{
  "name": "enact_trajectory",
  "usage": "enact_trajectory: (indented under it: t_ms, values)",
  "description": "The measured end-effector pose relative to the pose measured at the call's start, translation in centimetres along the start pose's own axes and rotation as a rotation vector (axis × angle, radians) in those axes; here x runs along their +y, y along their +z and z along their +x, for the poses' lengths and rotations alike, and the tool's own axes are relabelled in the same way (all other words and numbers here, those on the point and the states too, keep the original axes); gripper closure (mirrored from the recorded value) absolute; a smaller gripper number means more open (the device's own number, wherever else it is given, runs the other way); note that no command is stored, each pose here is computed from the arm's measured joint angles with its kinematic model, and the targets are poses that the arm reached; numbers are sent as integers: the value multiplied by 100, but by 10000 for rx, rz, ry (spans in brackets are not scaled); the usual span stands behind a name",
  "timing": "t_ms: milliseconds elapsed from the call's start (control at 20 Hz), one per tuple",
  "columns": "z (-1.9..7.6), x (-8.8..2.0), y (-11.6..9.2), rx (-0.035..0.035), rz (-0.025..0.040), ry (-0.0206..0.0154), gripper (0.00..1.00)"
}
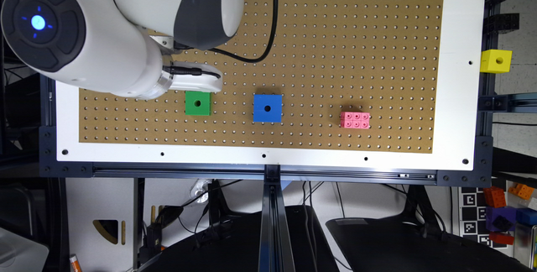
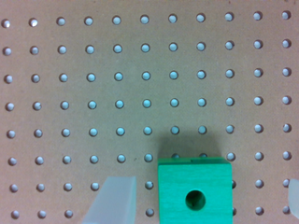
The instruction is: Pick up green block.
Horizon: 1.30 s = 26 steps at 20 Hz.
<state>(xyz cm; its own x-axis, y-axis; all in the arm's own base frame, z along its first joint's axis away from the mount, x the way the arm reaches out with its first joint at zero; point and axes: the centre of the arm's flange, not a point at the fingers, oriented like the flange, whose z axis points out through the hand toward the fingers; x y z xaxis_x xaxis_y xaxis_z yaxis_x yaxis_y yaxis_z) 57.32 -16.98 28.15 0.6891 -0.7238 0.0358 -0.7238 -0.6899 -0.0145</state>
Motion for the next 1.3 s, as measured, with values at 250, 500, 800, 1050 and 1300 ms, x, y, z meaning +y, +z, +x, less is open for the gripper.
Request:
enact_trajectory:
  t_ms: [250,500,800,1050,1300]
  values:
    - [4,-6,395,-39,-16,-4,0]
    - [8,-30,408,-15,13,-33,0]
    - [32,-177,329,144,191,-205,0]
    - [56,-205,441,56,153,-220,0]
    - [118,-245,655,-39,112,-217,0]
